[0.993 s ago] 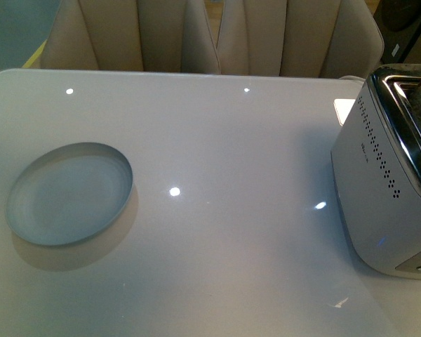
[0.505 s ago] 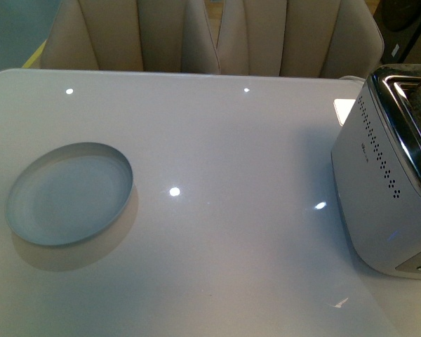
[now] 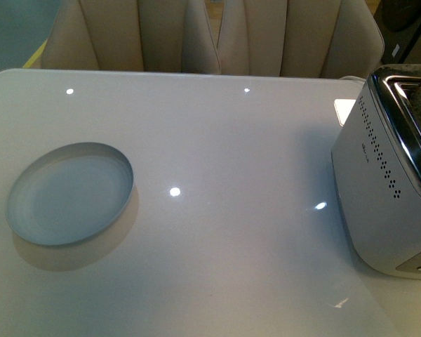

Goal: Left arm holds plate, right arm toasts bread

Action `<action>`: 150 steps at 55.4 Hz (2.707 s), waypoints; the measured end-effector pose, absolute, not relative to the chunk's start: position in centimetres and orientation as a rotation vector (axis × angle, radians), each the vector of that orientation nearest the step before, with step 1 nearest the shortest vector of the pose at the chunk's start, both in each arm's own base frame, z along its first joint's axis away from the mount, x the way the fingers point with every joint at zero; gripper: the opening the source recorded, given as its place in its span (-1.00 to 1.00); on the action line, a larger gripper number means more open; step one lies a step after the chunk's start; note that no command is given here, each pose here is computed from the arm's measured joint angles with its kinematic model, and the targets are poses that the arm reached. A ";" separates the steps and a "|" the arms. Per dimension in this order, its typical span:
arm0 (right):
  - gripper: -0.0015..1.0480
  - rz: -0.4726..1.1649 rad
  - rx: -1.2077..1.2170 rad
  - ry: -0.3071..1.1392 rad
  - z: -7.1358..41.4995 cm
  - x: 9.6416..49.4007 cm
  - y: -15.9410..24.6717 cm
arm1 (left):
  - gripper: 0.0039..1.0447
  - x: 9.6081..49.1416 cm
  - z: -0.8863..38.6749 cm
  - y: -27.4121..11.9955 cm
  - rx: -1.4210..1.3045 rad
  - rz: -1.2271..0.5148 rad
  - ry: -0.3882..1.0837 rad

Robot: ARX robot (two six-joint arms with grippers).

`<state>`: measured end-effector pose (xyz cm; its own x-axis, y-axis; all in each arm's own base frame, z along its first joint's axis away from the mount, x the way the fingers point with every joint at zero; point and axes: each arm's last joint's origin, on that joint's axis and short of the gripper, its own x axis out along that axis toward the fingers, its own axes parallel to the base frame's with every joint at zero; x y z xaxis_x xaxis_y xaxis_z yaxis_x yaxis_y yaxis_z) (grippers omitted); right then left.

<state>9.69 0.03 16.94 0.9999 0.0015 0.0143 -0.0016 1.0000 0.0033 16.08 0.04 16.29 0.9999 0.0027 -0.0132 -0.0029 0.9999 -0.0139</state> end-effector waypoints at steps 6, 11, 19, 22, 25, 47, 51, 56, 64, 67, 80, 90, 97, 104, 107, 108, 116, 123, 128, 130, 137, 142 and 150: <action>0.83 0.002 0.003 -0.014 16.9 9.7 0.0 | -0.94 15.1 16.4 0.0 -0.014 0.003 0.012; 0.83 0.002 0.003 -0.014 16.9 9.7 0.0 | -0.94 14.3 16.4 0.0 -0.012 0.003 0.011; 0.83 0.002 0.003 -0.014 16.9 9.7 0.0 | -0.94 13.6 16.7 0.0 -0.012 0.003 0.001; 0.83 0.002 0.003 -0.014 16.9 9.7 0.0 | -0.94 13.4 16.8 0.0 -0.012 0.003 -0.001; 0.83 0.002 0.003 -0.014 16.9 9.7 0.0 | -0.94 13.2 16.8 0.0 -0.012 0.003 -0.004; 0.83 0.002 0.003 -0.014 16.9 9.7 0.0 | -0.94 11.8 17.1 0.0 -0.011 0.003 -0.014; 0.83 0.002 0.003 -0.014 16.9 9.7 0.0 | -0.94 11.6 17.1 0.0 -0.011 0.003 -0.013; 0.83 0.002 0.003 -0.014 16.9 9.7 0.0 | -0.94 11.4 17.1 0.0 -0.011 0.003 -0.014; 0.83 0.002 0.003 -0.014 16.9 9.7 0.0 | -0.94 11.1 17.1 0.0 -0.011 0.003 -0.014; 0.83 0.002 0.003 -0.014 16.9 9.7 0.0 | -0.94 11.0 17.1 0.0 -0.011 0.003 -0.015; 0.83 0.002 0.003 -0.014 16.9 9.7 0.0 | -0.94 9.8 16.7 0.0 -0.011 0.002 -0.004; 0.83 0.002 0.003 -0.014 16.9 9.7 0.0 | -0.94 9.7 16.8 0.0 -0.011 0.002 -0.008; 0.83 0.002 0.003 -0.014 16.9 9.7 0.0 | -0.94 9.7 16.8 0.0 -0.011 0.002 -0.009; 0.83 0.002 0.003 -0.014 16.9 9.7 0.0 | -0.69 9.7 16.8 0.0 -0.011 0.002 -0.009; 0.83 0.002 0.003 -0.014 16.9 9.7 0.0 | -0.44 9.7 16.8 0.0 -0.011 0.002 -0.009; 0.83 0.002 0.003 -0.014 16.9 9.7 0.0 | -0.37 9.7 16.8 0.0 -0.011 0.002 -0.009; 0.83 0.002 0.003 -0.014 16.9 9.7 0.0 | 0.33 9.7 16.8 0.0 -0.011 0.002 -0.009; 0.83 0.002 0.003 -0.014 16.9 9.7 0.0 | 0.75 9.7 16.8 0.0 -0.011 0.002 -0.009; 0.83 0.002 0.003 -0.014 16.9 9.7 0.0 | 0.89 9.7 16.8 0.0 -0.010 0.002 -0.009; 0.83 0.002 0.003 -0.014 16.9 9.7 0.0 | 0.86 9.7 16.8 0.0 -0.010 0.002 -0.009; 0.83 0.002 0.003 -0.014 16.9 9.7 0.0 | 0.87 9.7 16.8 0.0 -0.010 0.002 -0.009; 0.83 0.002 0.003 -0.014 16.9 9.7 0.0 | 0.87 9.7 16.8 0.0 -0.010 0.002 -0.009; 0.83 0.002 0.003 -0.014 16.9 9.7 0.0 | 0.87 9.7 16.8 0.0 -0.010 0.002 -0.009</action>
